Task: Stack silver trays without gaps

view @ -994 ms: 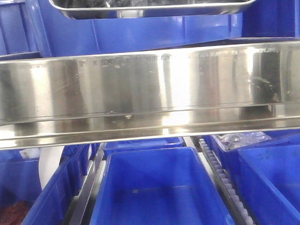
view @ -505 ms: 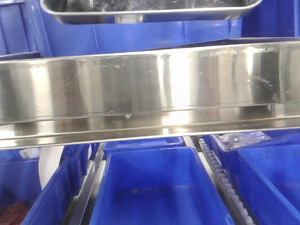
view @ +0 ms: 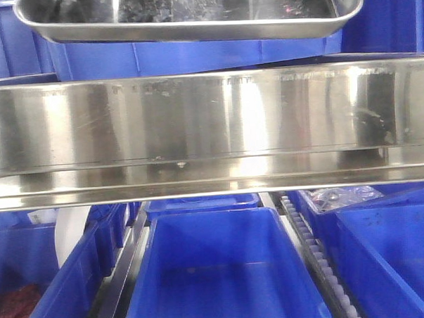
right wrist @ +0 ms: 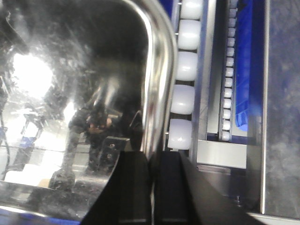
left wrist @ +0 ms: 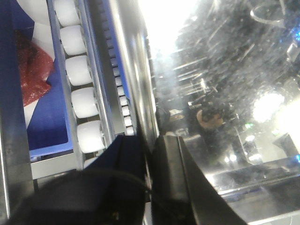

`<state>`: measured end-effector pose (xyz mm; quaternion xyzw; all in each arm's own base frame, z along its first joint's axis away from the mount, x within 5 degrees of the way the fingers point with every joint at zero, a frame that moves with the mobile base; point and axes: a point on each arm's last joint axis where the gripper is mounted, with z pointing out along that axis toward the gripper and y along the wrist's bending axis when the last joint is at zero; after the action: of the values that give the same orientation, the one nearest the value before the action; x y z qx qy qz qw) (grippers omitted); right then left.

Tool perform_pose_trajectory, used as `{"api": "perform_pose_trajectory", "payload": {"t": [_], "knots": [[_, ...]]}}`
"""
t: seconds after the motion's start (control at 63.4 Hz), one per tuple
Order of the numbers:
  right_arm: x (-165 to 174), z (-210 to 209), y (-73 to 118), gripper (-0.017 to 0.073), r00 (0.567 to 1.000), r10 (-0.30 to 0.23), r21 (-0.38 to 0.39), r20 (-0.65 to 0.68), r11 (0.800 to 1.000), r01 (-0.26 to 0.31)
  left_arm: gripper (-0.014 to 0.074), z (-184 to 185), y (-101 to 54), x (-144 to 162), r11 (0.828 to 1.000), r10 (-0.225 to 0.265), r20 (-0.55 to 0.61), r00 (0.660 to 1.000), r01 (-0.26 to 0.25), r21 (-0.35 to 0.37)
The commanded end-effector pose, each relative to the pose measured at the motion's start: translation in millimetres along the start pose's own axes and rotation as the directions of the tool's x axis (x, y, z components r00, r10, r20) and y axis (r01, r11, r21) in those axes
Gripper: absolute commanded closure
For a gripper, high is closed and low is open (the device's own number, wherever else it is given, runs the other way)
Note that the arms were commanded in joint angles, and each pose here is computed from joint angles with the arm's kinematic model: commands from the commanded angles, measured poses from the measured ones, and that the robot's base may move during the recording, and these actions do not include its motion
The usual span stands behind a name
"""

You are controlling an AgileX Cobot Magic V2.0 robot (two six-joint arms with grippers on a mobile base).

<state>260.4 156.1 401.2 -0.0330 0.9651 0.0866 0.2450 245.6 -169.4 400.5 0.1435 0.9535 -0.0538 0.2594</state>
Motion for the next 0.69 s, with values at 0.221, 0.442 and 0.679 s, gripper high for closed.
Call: {"api": "perform_pose_trajectory", "payload": {"t": [0.221, 0.442, 0.679], "knots": [[2.9, -51.0, -6.1, 0.0501, 0.987, -0.021, -0.064, 0.16, 0.997, 0.032, 0.0636, -24.5, 1.5, 4.3, 1.0, 0.02, 0.04, 0.999, -0.021, 0.018], [2.7, -49.1, -5.6, 0.0501, 0.988, -0.022, -0.063, 0.156, 0.998, 0.032, 0.0636, -24.5, 1.4, 4.1, 1.0, 0.02, 0.042, 0.999, -0.021, 0.018], [2.7, -48.9, -5.7, 0.0501, 0.988, -0.022, -0.061, 0.155, 0.998, 0.032, 0.0636, -24.5, 1.3, 3.9, 1.0, 0.02, 0.043, 0.999, -0.021, 0.019]]}}
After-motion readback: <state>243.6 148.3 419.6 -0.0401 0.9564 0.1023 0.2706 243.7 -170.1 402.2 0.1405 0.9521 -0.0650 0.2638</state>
